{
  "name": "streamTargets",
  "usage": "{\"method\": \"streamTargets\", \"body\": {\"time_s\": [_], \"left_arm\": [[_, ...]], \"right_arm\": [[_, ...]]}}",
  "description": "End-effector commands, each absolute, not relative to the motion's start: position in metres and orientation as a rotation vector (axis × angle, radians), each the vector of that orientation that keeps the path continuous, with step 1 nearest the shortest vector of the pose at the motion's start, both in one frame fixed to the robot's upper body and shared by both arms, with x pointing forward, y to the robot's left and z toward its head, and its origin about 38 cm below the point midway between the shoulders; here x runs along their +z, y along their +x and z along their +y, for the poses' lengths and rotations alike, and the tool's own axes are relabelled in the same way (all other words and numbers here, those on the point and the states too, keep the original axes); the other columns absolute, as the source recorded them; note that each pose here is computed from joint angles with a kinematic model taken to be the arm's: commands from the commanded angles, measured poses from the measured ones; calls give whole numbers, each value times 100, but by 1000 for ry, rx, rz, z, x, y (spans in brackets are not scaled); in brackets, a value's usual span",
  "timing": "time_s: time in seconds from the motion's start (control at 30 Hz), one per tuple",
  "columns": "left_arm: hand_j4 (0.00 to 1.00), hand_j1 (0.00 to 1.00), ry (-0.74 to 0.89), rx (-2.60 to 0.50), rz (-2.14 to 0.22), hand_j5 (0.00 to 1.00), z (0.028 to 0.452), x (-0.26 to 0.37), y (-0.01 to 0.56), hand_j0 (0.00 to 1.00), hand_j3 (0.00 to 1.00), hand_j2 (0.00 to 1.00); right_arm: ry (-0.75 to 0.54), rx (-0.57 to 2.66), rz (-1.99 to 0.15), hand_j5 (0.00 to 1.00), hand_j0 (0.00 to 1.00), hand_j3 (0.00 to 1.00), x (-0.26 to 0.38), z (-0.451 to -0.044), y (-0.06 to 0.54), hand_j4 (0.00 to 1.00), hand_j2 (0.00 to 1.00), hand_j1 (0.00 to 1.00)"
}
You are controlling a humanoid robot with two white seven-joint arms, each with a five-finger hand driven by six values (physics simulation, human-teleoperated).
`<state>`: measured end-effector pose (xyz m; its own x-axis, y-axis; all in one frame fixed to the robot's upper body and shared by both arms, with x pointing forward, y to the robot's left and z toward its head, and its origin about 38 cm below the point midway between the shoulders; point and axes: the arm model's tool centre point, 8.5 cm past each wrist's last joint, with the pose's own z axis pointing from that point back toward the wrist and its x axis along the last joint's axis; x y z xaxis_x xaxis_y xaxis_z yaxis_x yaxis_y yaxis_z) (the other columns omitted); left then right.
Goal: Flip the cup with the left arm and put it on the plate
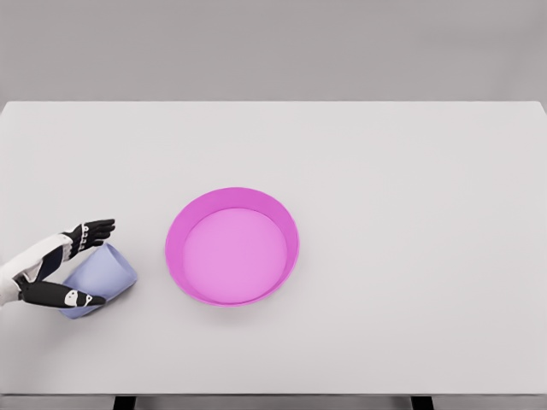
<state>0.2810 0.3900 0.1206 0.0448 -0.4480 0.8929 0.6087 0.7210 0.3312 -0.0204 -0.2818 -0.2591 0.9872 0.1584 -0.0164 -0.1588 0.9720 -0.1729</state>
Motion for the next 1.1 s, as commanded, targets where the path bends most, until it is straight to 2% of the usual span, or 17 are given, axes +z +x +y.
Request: {"method": "streamTargets", "body": {"time_s": [0.0, 0.13, 0.33, 0.53, 0.67, 0.87, 0.93, 1.07], "left_arm": [[96, 96, -147, -815, -1289, 96, 390, 120, 280, 96, 96, 96], [92, 92, -144, -808, -1268, 92, 391, 117, 279, 92, 92, 92], [78, 78, -144, -805, -1265, 78, 391, 116, 278, 78, 78, 78], [73, 73, -151, -807, -1279, 73, 390, 116, 278, 73, 73, 73], [68, 68, -197, -855, -1479, 68, 382, 137, 277, 68, 68, 68], [69, 69, -307, -789, -1757, 69, 377, 165, 274, 69, 69, 69], [69, 69, -330, -729, -1768, 69, 377, 165, 274, 69, 69, 69], [69, 69, -439, -661, -1818, 69, 344, 152, 281, 69, 69, 69]], "right_arm": [[-175, 160, 3, 100, 100, 100, -259, -282, -20, 100, 100, 100], [-175, 160, 3, 100, 100, 100, -259, -282, -20, 100, 100, 100], [-175, 160, 3, 100, 100, 100, -259, -282, -20, 100, 100, 100], [-175, 160, 3, 100, 100, 100, -259, -282, -20, 100, 100, 100], [-175, 160, 3, 100, 100, 100, -259, -282, -20, 100, 100, 100], [-175, 160, 3, 100, 100, 100, -259, -282, -20, 100, 100, 100], [-175, 160, 3, 100, 100, 100, -259, -282, -20, 100, 100, 100], [-175, 160, 3, 100, 100, 100, -259, -282, -20, 100, 100, 100]]}}
